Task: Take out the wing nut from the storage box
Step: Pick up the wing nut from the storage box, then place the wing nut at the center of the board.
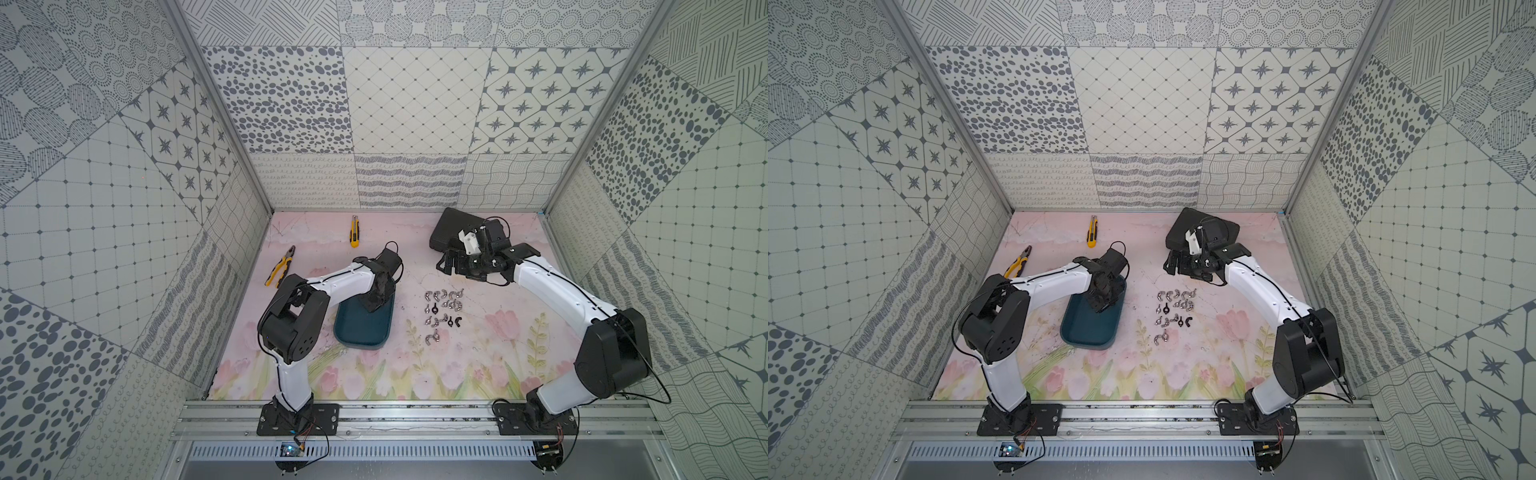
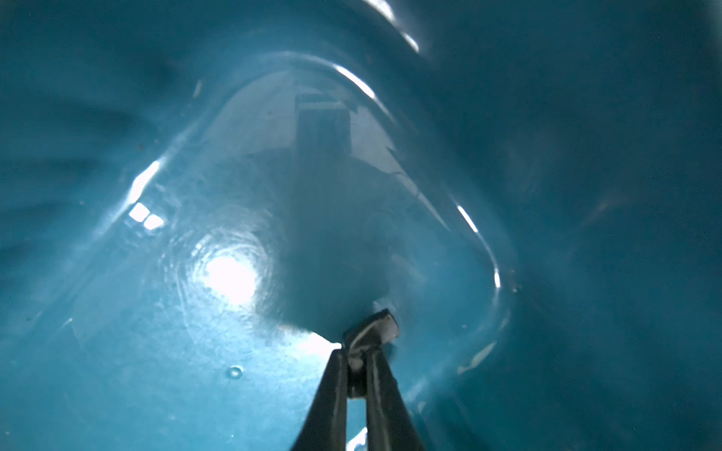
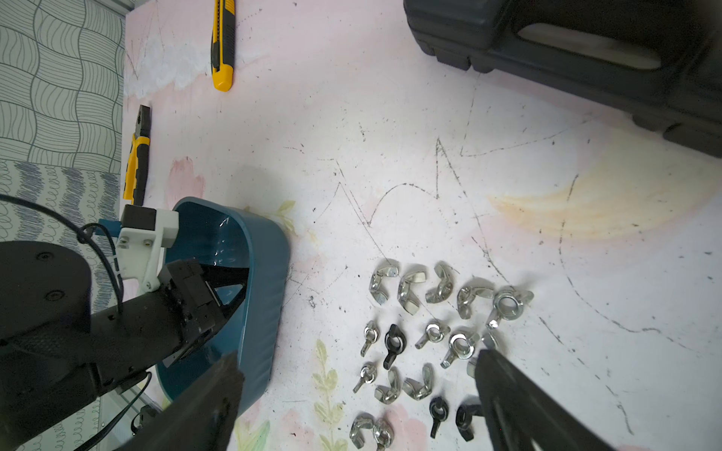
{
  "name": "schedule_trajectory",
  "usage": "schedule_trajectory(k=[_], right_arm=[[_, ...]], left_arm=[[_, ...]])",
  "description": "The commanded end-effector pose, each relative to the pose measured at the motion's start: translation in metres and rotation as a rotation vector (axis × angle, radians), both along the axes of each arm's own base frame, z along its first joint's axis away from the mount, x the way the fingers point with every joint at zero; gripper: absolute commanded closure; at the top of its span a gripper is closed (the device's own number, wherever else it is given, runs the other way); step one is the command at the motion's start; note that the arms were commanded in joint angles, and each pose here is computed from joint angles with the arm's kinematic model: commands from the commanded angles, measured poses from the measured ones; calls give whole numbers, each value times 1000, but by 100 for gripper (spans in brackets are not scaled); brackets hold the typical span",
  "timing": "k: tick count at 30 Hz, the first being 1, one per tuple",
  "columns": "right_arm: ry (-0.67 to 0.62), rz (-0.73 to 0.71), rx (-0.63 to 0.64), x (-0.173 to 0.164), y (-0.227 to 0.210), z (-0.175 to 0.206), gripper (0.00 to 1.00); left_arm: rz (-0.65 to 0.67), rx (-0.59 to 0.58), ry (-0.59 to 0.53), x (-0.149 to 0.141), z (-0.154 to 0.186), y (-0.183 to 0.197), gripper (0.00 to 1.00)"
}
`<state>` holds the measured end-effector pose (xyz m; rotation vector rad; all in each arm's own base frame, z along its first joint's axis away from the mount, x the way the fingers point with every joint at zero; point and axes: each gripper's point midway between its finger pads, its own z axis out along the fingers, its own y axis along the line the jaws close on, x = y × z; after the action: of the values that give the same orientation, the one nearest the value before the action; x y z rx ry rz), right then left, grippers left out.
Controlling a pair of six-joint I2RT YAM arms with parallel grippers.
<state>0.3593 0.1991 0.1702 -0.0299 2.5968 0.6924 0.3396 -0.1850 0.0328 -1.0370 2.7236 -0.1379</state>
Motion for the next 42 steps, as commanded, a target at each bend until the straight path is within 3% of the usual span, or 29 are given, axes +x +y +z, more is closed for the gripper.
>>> schedule_trajectory(k=[1,12,17,21,30,42], right_arm=[[-37,11,12,2,1,8,3],[-45,-26,15,6,-11,11,3],[-40,-96,14,13,-37,9,3],[-37,-148,14,14,-58,8,3],[-16,-257,-13,7,-97,-1,3],[-7,-317,-23,4,-123,-4,3]], left_arm=[[-19,10,-1,-3,7,6,94],[-134,24,-147,-3,65,8,98],[-330,33,-233,-11,107,-27,98],[-510,24,-248,-28,121,-70,98],[-792,-64,-152,-75,87,-173,98],[-868,-63,-44,-105,29,-219,97]])
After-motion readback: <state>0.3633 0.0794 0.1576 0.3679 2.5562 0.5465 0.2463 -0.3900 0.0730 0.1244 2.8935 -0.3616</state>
